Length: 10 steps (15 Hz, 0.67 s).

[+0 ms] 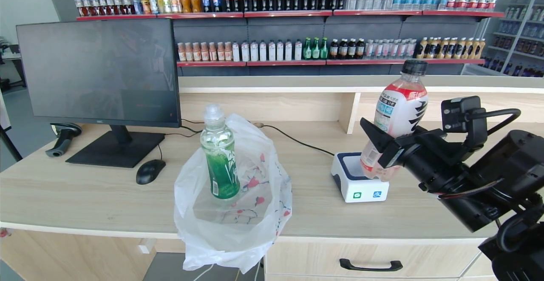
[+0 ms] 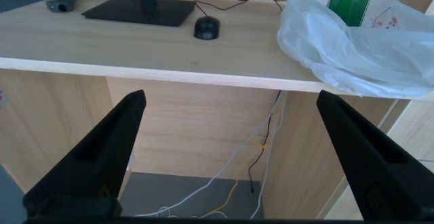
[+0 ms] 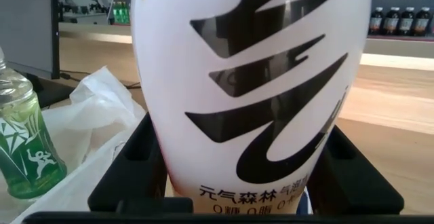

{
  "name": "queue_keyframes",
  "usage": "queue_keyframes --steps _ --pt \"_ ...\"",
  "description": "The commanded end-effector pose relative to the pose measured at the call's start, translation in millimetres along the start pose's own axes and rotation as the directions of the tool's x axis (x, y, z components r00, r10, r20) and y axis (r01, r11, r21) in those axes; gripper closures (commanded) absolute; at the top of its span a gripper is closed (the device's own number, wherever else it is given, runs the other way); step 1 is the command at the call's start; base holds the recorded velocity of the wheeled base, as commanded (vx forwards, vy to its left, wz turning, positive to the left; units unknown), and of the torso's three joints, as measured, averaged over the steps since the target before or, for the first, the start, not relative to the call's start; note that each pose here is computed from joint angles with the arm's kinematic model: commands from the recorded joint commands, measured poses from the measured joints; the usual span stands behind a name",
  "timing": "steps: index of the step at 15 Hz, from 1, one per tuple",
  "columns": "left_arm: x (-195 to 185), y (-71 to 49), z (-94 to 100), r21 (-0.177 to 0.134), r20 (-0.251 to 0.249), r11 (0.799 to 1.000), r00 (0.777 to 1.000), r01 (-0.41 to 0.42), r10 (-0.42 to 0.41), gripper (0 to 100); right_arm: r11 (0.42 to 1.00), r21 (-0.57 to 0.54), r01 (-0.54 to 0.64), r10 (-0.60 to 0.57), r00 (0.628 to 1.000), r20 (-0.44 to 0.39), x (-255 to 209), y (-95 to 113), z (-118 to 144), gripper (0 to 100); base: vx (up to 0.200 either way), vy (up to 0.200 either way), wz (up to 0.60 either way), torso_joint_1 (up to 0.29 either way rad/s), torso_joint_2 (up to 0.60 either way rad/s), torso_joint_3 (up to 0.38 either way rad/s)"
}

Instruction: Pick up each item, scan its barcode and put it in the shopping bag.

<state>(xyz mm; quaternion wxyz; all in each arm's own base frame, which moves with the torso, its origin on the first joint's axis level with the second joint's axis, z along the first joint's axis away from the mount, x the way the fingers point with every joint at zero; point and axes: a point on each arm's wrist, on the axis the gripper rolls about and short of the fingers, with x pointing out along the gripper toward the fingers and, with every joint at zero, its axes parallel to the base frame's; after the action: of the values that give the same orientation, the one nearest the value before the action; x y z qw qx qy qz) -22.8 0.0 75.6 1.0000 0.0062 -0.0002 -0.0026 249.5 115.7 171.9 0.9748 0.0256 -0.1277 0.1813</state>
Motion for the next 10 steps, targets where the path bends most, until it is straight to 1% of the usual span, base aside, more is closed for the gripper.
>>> queue_keyframes --steps 1,2,3,5,7,10 --pt "0 0.0 0.1 0.0 0.001 1.0 1.0 -0.001 0.001 0 1.0 0.0 -0.006 0.006 1.0 0.003 0 2 1 100 -0.2 0.0 0.0 0.027 0.01 0.002" --pt "0 0.0 0.1 -0.003 0.001 1.0 1.0 -0.001 0.001 0 1.0 0.002 -0.006 0.006 1.0 0.005 0 2 1 100 -0.2 0.0 0.0 0.002 0.01 -0.002" --pt "0 0.0 0.1 -0.002 0.001 1.0 1.0 -0.001 0.001 0 1.0 0.003 -0.009 0.009 1.0 0.007 -2 2 2 100 0.0 0.0 0.0 0.0 0.0 0.0" --pt "0 0.0 0.1 -0.002 0.001 1.0 1.0 -0.001 0.001 0 0.999 0.054 -0.002 0.003 1.0 -0.015 -6 1 -1 100 0.0 0.0 0.0 0.0 0.0 0.0" --pt "0 0.0 0.1 -0.002 0.001 1.0 1.0 -0.001 0.001 0 0.998 0.055 0.003 -0.001 1.0 -0.027 -17 -1 1 100 0.0 0.0 0.0 0.0 0.0 0.0" --pt "0 0.0 0.1 -0.002 0.001 1.0 1.0 -0.001 0.001 0 0.999 0.05 -0.002 0.003 1.0 -0.021 -22 0 4 100 0.0 0.2 0.0 0.009 0.0 0.004"
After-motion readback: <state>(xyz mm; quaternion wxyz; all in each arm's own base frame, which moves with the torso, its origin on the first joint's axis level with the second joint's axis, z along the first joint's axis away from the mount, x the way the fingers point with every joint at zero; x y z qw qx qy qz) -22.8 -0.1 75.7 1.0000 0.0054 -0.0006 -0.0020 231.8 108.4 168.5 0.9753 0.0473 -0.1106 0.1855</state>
